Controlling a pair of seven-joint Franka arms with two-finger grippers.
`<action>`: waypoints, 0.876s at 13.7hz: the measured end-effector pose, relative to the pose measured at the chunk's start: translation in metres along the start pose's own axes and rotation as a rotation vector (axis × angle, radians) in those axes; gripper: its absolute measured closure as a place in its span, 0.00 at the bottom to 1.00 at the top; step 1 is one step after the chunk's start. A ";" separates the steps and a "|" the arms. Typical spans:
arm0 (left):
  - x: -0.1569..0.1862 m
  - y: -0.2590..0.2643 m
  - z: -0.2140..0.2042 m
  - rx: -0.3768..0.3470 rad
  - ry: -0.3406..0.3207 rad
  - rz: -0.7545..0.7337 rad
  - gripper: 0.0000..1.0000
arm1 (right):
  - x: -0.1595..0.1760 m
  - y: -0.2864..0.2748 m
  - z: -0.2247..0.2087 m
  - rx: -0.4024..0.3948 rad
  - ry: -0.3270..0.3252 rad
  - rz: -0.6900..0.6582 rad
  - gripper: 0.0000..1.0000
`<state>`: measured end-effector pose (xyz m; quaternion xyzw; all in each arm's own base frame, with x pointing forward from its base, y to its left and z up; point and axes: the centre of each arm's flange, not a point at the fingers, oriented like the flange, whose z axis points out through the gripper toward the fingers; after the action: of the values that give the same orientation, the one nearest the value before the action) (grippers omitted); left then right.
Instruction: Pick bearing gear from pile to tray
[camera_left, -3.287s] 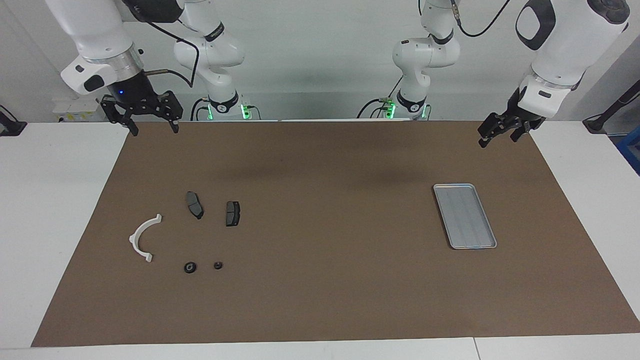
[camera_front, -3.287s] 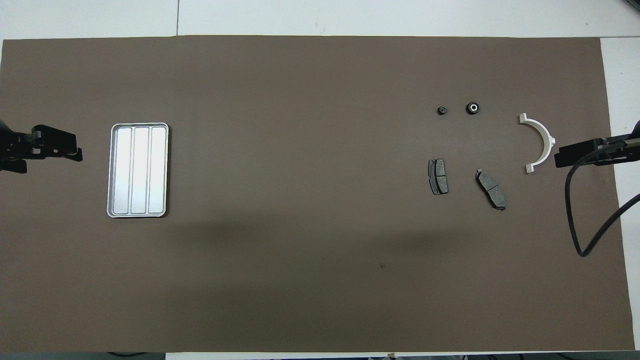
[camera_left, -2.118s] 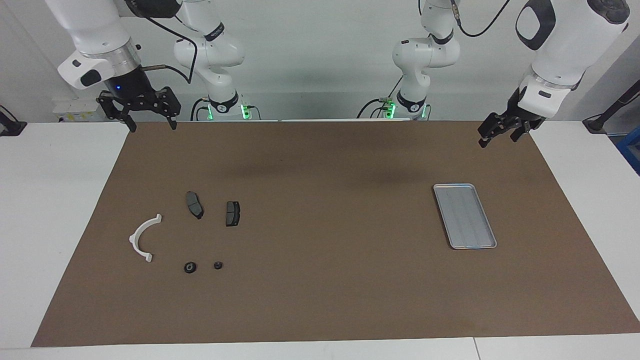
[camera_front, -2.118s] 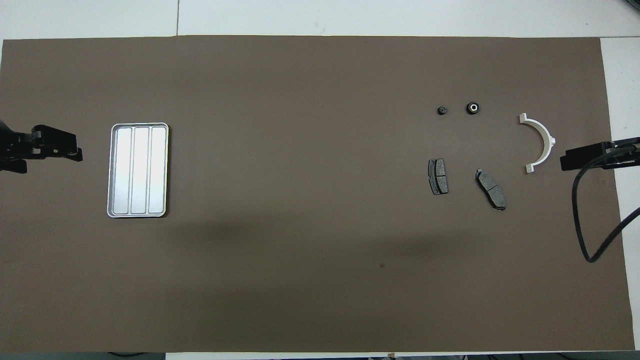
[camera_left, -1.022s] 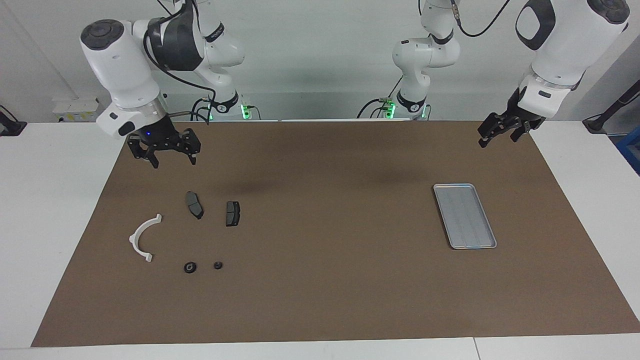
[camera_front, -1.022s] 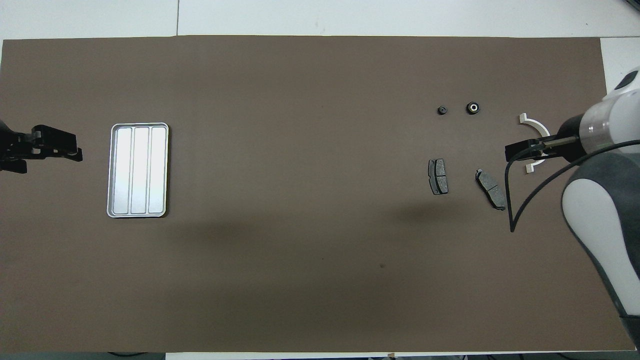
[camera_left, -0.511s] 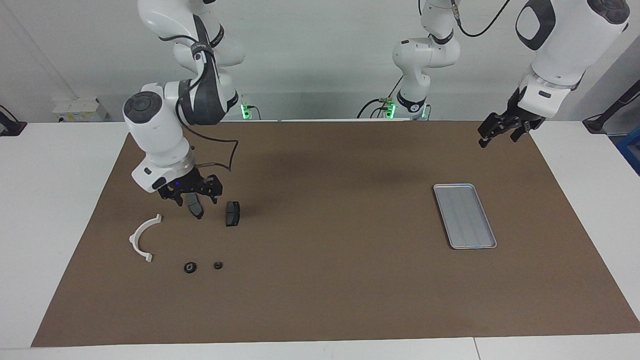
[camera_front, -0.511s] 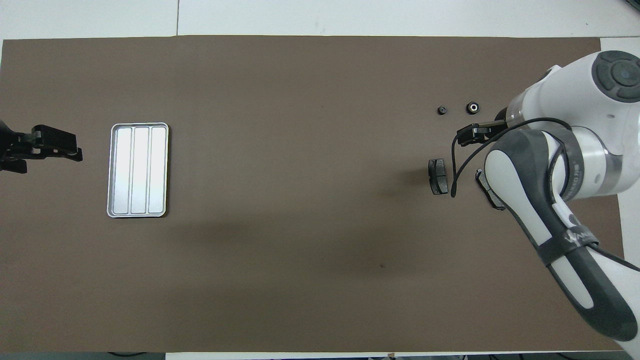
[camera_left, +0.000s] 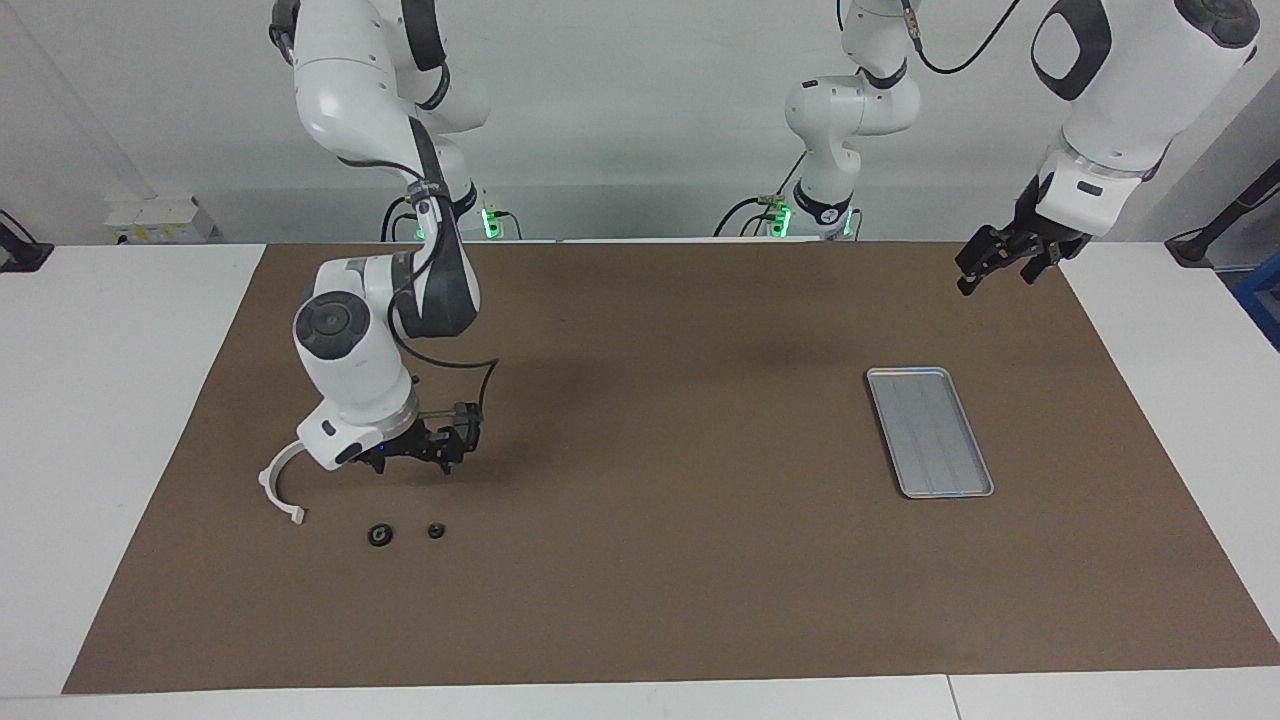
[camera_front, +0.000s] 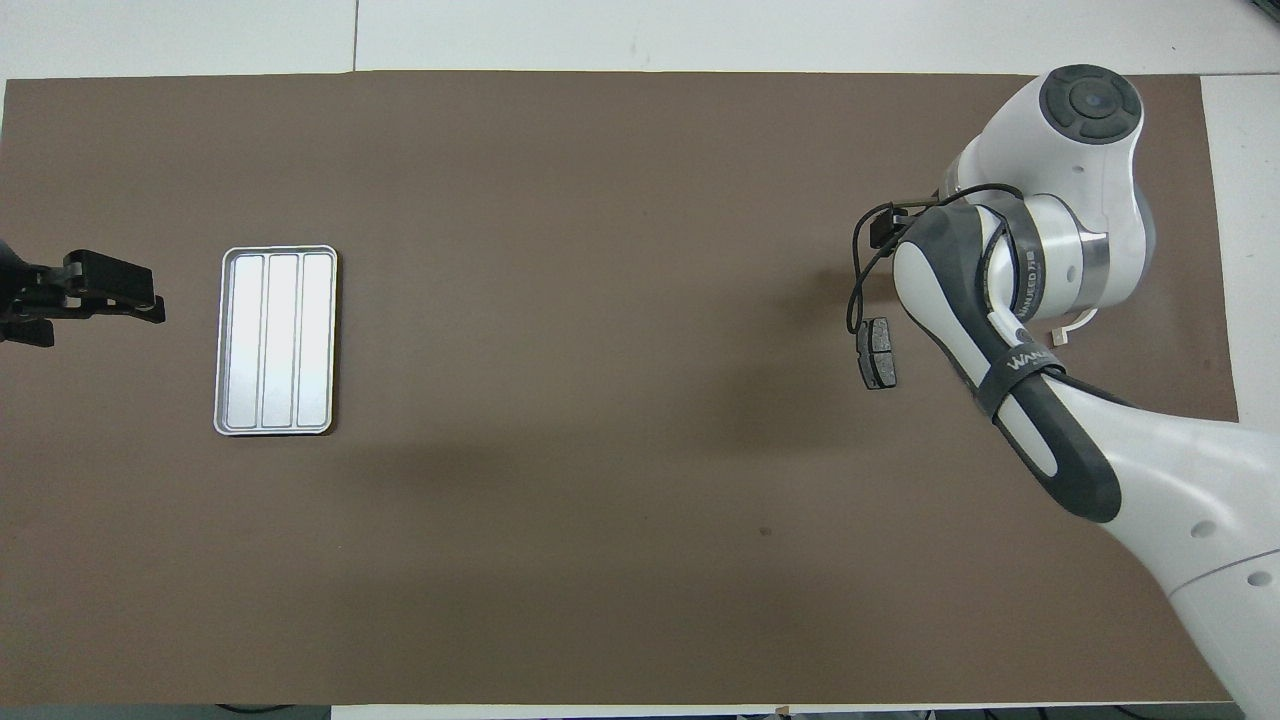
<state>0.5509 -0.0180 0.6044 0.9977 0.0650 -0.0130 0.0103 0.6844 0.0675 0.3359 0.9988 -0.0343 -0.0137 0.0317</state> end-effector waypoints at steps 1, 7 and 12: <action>0.000 0.000 0.000 0.000 0.000 0.000 0.00 | 0.007 -0.002 0.010 -0.005 -0.004 0.022 0.00; 0.000 0.000 0.000 0.000 0.000 0.000 0.00 | 0.030 -0.023 0.044 -0.028 0.020 0.052 0.00; 0.000 0.000 0.000 0.000 0.000 0.000 0.00 | 0.037 -0.024 0.051 -0.026 0.040 0.069 0.00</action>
<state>0.5509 -0.0180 0.6044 0.9977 0.0650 -0.0130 0.0103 0.7210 0.0854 0.2825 0.9966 -0.0680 0.0070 0.0460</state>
